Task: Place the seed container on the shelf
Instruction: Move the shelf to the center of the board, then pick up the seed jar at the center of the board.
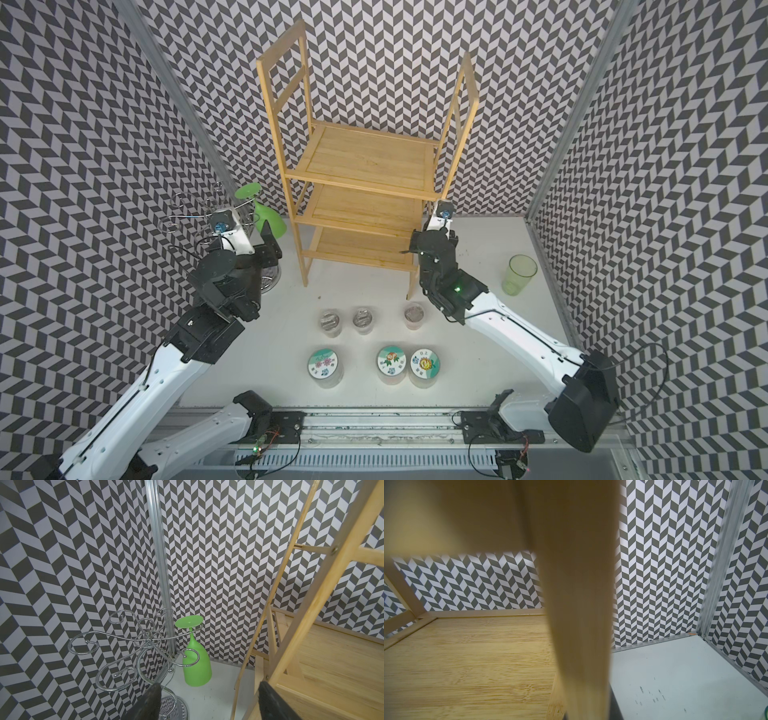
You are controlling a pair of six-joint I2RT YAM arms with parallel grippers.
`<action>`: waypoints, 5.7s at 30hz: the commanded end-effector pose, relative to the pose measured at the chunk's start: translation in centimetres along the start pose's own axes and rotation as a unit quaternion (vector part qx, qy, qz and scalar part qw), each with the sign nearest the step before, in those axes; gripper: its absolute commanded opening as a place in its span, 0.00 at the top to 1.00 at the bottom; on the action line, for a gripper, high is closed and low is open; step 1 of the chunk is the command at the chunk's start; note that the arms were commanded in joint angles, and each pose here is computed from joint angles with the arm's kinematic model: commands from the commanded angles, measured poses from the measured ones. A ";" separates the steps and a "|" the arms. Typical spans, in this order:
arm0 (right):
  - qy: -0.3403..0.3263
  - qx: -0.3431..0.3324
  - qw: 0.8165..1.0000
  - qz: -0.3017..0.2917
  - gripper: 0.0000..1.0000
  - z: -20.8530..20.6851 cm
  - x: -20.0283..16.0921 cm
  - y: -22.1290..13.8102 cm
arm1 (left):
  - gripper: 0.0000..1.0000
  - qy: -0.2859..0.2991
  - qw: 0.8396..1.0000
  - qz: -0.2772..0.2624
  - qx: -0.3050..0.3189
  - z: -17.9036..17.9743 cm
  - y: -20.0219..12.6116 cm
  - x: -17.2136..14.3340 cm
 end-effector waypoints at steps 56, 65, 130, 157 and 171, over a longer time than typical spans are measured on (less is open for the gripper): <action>0.026 0.002 0.989 0.149 0.02 -1.6 0.7 -10.6 | 0.22 -0.029 0.997 0.063 -0.035 0.6 -1.6 -2.6; 0.021 -0.025 0.939 0.341 0.05 -2.5 -5.4 -14.0 | 0.22 -0.030 0.988 0.134 -0.070 -0.2 -2.4 -4.7; -0.101 -0.025 0.749 0.654 0.01 -8.3 -24.4 -20.5 | 0.22 -0.007 0.934 0.317 -0.163 -4.7 -5.0 -12.1; -0.140 -0.052 0.743 0.653 0.05 -9.0 -25.4 -19.7 | 0.21 0.007 0.939 0.299 -0.168 -5.3 -4.3 -11.5; -0.130 -0.049 0.736 0.663 0.10 -9.1 -26.0 -20.1 | 0.20 0.011 0.940 0.295 -0.170 -5.3 -4.3 -11.6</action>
Point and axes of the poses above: each gripper's point midway between its finger pads, its own y axis out along the fingers, its own z axis along the line the jaws close on, x = y × z, the point moved 4 cm from there along -y, back along the fingers, and after that the axes turned 7 degrees about y, right-handed, at the moved point
